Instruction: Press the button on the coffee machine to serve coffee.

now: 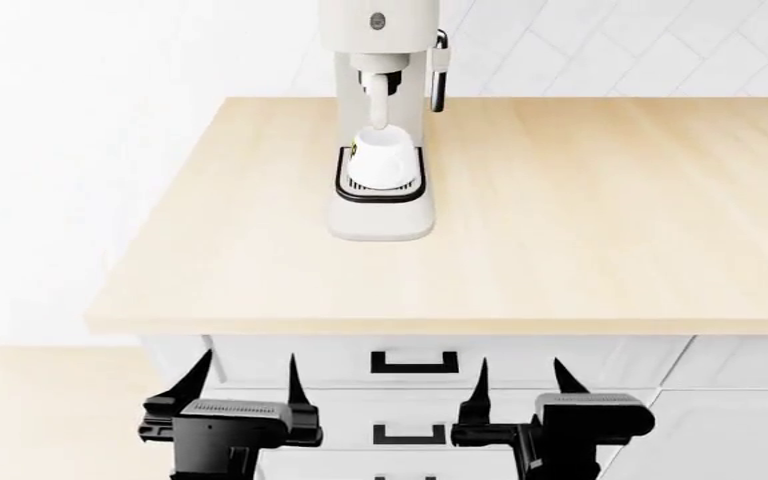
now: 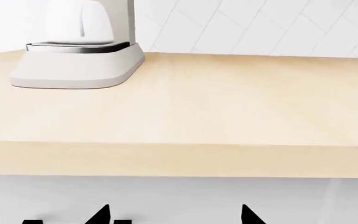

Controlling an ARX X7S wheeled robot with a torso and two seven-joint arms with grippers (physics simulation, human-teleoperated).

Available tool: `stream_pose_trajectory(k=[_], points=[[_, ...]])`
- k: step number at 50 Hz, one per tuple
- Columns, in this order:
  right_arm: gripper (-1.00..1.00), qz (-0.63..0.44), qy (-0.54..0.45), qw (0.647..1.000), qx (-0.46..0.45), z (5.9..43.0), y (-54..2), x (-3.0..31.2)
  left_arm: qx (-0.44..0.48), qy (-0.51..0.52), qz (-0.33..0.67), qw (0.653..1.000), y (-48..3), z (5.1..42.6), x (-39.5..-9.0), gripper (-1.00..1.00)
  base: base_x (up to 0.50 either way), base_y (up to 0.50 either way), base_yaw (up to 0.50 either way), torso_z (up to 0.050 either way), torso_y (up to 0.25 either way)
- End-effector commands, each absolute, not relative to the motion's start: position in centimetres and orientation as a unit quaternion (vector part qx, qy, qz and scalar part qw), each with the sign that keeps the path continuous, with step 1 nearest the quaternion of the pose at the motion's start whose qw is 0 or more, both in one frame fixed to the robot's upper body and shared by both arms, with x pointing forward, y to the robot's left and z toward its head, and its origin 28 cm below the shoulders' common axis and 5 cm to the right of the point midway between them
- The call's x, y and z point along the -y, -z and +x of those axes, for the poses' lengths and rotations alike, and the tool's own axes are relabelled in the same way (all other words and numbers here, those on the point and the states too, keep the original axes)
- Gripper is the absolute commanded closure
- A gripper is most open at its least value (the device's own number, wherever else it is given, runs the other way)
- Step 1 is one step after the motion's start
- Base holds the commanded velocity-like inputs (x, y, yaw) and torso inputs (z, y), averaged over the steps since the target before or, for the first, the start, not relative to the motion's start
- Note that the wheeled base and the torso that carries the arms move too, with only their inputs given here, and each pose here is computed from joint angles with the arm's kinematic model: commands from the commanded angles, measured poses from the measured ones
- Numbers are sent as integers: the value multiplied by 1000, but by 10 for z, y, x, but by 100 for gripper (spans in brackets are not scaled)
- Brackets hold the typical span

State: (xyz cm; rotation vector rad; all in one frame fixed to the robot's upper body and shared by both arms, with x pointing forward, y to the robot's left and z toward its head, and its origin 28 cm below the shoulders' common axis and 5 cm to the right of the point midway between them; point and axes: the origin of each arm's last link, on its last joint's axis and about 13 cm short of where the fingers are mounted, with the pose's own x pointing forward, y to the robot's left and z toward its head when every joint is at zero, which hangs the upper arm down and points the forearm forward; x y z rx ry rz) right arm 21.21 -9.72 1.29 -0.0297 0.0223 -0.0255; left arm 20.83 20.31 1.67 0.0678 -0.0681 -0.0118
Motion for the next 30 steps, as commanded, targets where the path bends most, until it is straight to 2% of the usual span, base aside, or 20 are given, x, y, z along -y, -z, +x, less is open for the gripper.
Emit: stream_pose_trajectory(k=[1,3,5,13,16,20,21,30], points=[[-100,-23,11,1000,3,210,-36,105,21,-6,44,999,-31,209,-204,-100,0,0,0,0,0],[-100,-32,10,999,13,210,-54,106,25,2,17,1000,-49,211,-203,-100,0,0,0,0,0],[-100,-28,6,999,27,211,-77,109,27,31,40,998,-75,214,-199,-100,0,0,0,0,0],[-100,-39,3,998,54,214,-141,124,53,35,28,998,-145,220,-208,-100,0,0,0,0,0],[-100,-50,11,997,56,219,-154,129,25,31,22,999,-160,227,-212,-100,0,0,0,0,0],[-100,-60,2,996,68,223,-180,140,37,30,41,998,-179,238,-218,-100,0,0,0,0,0],[-100,-72,-9,996,47,225,-187,142,40,30,36,998,-185,241,-219,-100,0,0,0,0,0],[-100,-70,9,996,55,227,-206,154,32,36,51,998,-195,263,-223,-100,0,0,0,0,0]])
